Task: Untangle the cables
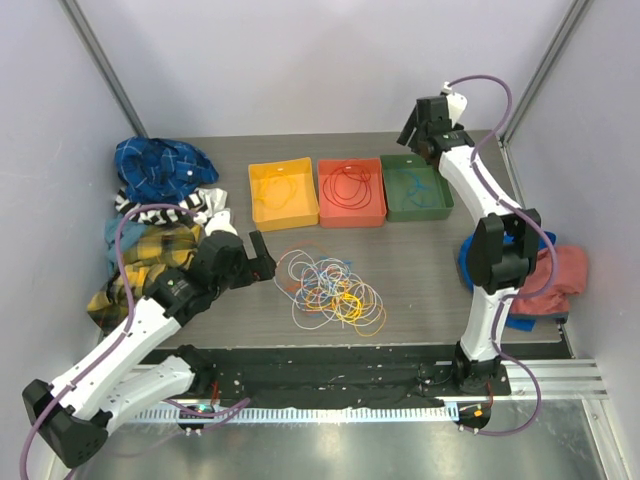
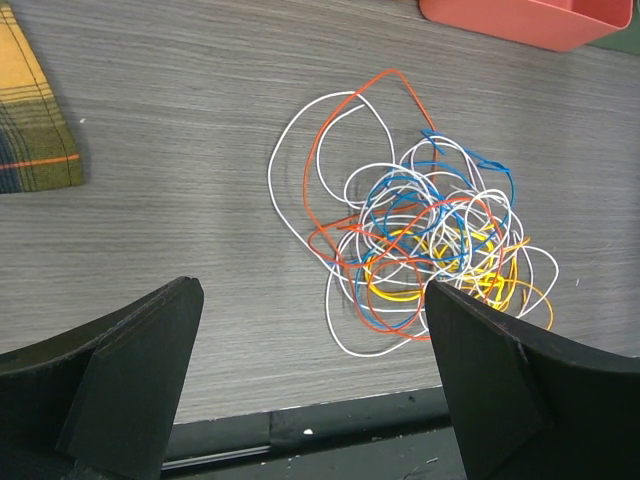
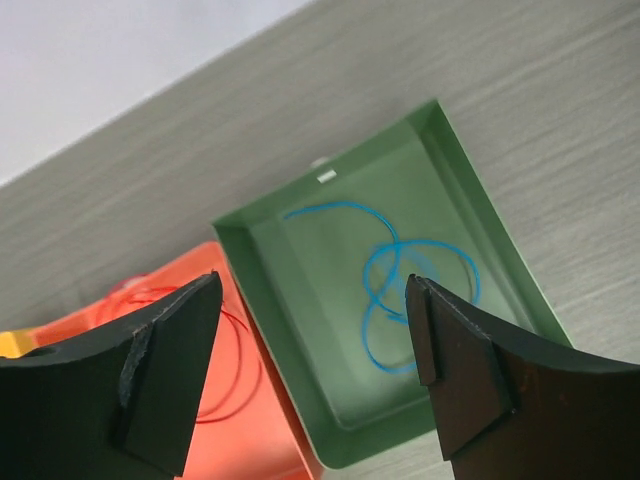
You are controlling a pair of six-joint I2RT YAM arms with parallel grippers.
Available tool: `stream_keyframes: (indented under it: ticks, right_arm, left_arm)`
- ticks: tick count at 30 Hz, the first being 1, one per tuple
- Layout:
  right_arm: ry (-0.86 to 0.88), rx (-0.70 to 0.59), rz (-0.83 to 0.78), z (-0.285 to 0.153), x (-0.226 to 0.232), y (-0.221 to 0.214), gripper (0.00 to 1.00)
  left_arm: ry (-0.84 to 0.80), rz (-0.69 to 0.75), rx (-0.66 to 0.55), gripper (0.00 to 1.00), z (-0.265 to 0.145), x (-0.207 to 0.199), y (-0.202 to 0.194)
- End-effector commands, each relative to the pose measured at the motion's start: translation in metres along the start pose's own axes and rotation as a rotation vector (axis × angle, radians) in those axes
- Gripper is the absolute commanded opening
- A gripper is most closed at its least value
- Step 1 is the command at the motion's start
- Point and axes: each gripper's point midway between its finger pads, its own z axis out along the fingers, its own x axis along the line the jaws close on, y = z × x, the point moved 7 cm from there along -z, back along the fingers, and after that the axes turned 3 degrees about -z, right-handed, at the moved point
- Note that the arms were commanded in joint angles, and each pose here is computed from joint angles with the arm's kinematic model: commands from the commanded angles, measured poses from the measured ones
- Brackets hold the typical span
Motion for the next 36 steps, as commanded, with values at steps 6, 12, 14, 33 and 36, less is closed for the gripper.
stream_keyframes:
  ticks: [6, 12, 14, 33, 36]
  right_arm:
    - [0.177, -0.164, 0.125, -0.082, 0.008, 0.055, 0.82]
    - [0.369, -0.108, -0.026, -0.174, 0.03, -0.013, 0.77]
    - [0.421, -0.022, -0.103, -0.192, 0.03, -0.067, 0.73]
    - [0.62, 0.255, -0.336, -0.225, 0.039, -0.242, 0.4]
    - [0.624, 0.286, -0.337, -0.223, 0.036, -0.253, 0.4]
  left_arm:
    - [-0.011, -0.007, -0.05, 1.0, -0.002, -0.006, 0.012]
    - [-0.033, -0.019, -0.028, 1.0, 0.006, -0.014, 0.011]
    - [-0.027, -0.019, -0.02, 1.0, 0.008, -0.015, 0.01]
    - [0.059, -0.044, -0.003, 1.0, 0.023, -0.02, 0.015]
    - [0.045, -0.055, -0.01, 1.0, 0.023, -0.018, 0.012]
